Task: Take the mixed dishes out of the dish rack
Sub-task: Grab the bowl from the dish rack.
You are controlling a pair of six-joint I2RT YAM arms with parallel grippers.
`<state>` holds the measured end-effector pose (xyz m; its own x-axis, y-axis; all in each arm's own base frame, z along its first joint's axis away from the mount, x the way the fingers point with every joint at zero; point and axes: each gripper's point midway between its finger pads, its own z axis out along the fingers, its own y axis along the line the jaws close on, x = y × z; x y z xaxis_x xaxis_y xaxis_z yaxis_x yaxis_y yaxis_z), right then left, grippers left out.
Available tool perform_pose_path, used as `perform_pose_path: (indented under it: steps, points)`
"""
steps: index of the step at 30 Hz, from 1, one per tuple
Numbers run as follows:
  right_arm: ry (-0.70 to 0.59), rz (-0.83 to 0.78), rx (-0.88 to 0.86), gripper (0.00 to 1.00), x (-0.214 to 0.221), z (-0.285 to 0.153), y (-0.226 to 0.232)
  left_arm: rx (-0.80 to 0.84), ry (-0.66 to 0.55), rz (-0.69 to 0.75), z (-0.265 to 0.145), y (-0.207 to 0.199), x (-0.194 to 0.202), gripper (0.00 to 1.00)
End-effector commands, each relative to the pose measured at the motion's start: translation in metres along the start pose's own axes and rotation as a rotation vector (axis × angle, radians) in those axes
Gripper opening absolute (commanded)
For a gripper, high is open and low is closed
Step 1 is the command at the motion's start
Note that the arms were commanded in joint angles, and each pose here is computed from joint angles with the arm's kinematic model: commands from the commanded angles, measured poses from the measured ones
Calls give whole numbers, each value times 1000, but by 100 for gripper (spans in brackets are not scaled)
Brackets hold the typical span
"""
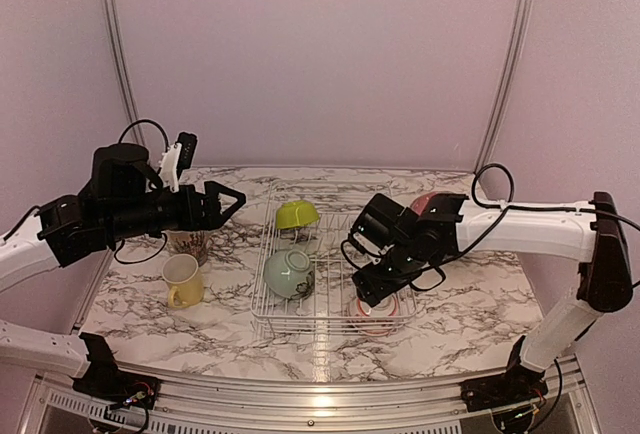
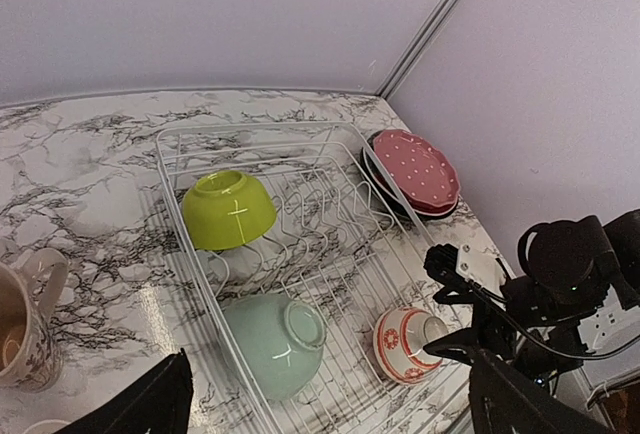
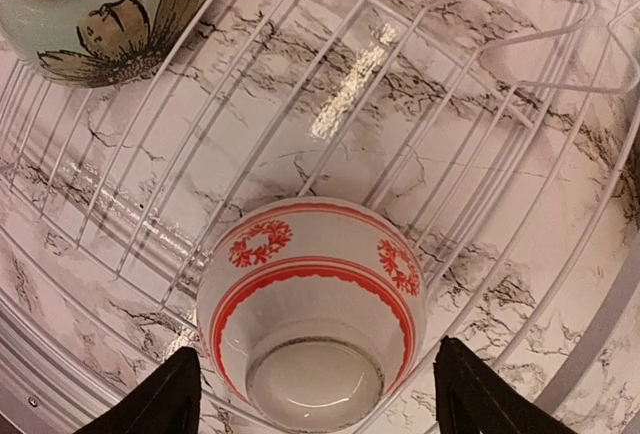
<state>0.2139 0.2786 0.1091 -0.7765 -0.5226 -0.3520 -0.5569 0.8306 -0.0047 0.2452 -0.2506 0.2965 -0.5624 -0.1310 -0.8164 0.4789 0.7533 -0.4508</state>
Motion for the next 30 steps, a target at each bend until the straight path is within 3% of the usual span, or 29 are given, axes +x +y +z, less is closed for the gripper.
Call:
perform_pose_path:
  steps: [1,14,18,30]
  points:
    - [39,-2,10,77,11,9,0,77,-19,12,2,-16,-6,99]
    - [67,-14,16,59,22,23,-2,76,-9,-3,6,-17,-4,99]
    - [51,-7,4,48,20,21,0,72,-6,-4,7,-16,-3,99]
    - [-89,30,-47,27,-9,-7,8,46,8,-13,10,-11,2,99]
